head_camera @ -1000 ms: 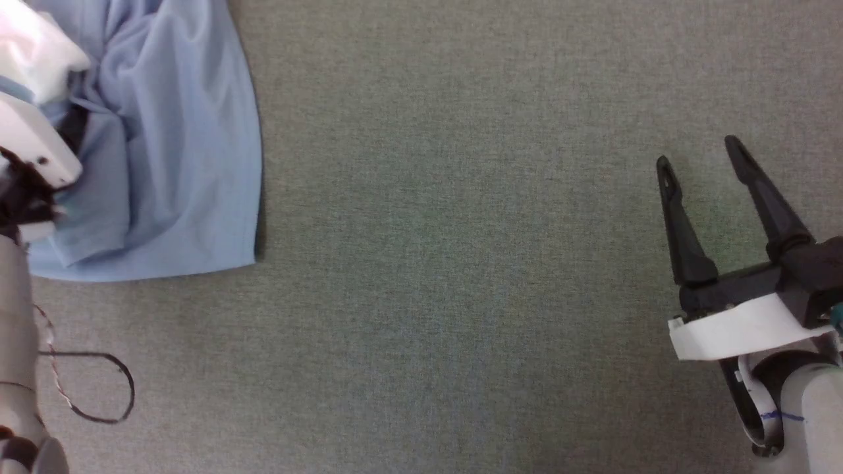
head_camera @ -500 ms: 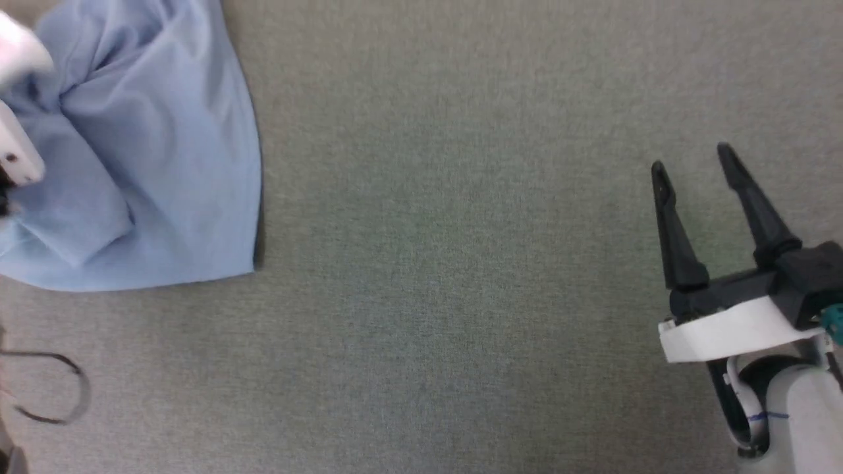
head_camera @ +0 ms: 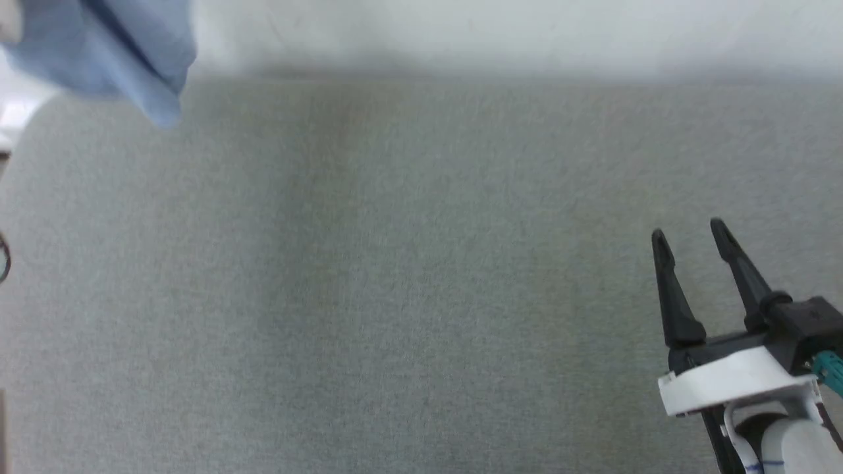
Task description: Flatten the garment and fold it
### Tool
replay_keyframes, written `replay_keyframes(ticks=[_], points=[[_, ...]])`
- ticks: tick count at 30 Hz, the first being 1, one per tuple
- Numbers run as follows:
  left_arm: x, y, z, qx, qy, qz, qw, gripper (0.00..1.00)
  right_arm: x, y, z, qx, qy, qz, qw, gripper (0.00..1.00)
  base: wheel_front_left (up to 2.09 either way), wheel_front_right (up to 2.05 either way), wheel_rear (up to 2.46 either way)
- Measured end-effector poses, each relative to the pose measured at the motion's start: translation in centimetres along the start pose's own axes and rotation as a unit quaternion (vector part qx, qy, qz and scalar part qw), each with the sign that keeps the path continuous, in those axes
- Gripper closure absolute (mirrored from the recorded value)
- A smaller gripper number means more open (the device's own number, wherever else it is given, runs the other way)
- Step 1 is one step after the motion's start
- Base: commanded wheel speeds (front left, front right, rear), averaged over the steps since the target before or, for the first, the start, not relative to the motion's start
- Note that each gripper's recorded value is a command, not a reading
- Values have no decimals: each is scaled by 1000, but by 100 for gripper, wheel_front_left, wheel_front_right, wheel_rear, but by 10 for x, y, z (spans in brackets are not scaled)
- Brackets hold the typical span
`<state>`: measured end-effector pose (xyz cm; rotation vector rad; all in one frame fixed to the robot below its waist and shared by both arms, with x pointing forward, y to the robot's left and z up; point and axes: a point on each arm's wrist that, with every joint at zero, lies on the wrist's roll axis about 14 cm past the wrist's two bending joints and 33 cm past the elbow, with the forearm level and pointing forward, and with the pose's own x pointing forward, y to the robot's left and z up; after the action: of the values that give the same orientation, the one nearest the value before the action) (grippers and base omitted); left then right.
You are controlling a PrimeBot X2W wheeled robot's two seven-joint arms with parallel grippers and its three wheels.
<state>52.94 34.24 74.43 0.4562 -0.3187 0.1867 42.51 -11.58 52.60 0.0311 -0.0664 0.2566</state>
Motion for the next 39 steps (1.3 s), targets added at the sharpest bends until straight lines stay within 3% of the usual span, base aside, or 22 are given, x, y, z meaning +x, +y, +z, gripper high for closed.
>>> replay_keyframes(ticks=[7,12,15,20,25,28,31,32,33,34,39], points=[[-3,-61,117,-47,-153,-75,984,100,-31,-13,25,4,-26,-28,999,0,0,0,0],[-19,-137,180,-135,-229,-152,952,100,-54,-33,37,-4,-37,-64,997,0,0,0,0],[-39,-193,189,-192,-230,-212,930,100,-66,-47,41,-6,-42,-89,995,0,0,0,0],[-90,-286,144,-253,-143,-314,904,100,-85,-65,45,-8,-45,-124,991,0,0,0,0],[-169,-356,27,-277,45,-367,887,100,-98,-75,44,-10,-41,-145,989,0,0,0,0],[-232,-381,-41,-290,168,-384,861,100,-100,-77,38,-9,-31,-150,988,0,0,0,0],[-280,-391,-74,-301,229,-388,840,100,-101,-79,34,-9,-24,-154,988,0,0,0,0],[-287,-391,-76,-306,231,-385,839,87,-100,-79,33,-9,-23,-153,988,0,0,0,0],[-290,-391,-75,-313,226,-383,839,9,-100,-79,32,-9,-21,-152,988,0,0,0,0],[-291,-391,-71,-319,217,-382,840,0,-99,-78,32,-10,-21,-150,988,0,0,0,0],[-267,-376,-33,-343,137,-353,860,0,-89,-69,33,-11,-19,-132,991,0,0,0,0]])
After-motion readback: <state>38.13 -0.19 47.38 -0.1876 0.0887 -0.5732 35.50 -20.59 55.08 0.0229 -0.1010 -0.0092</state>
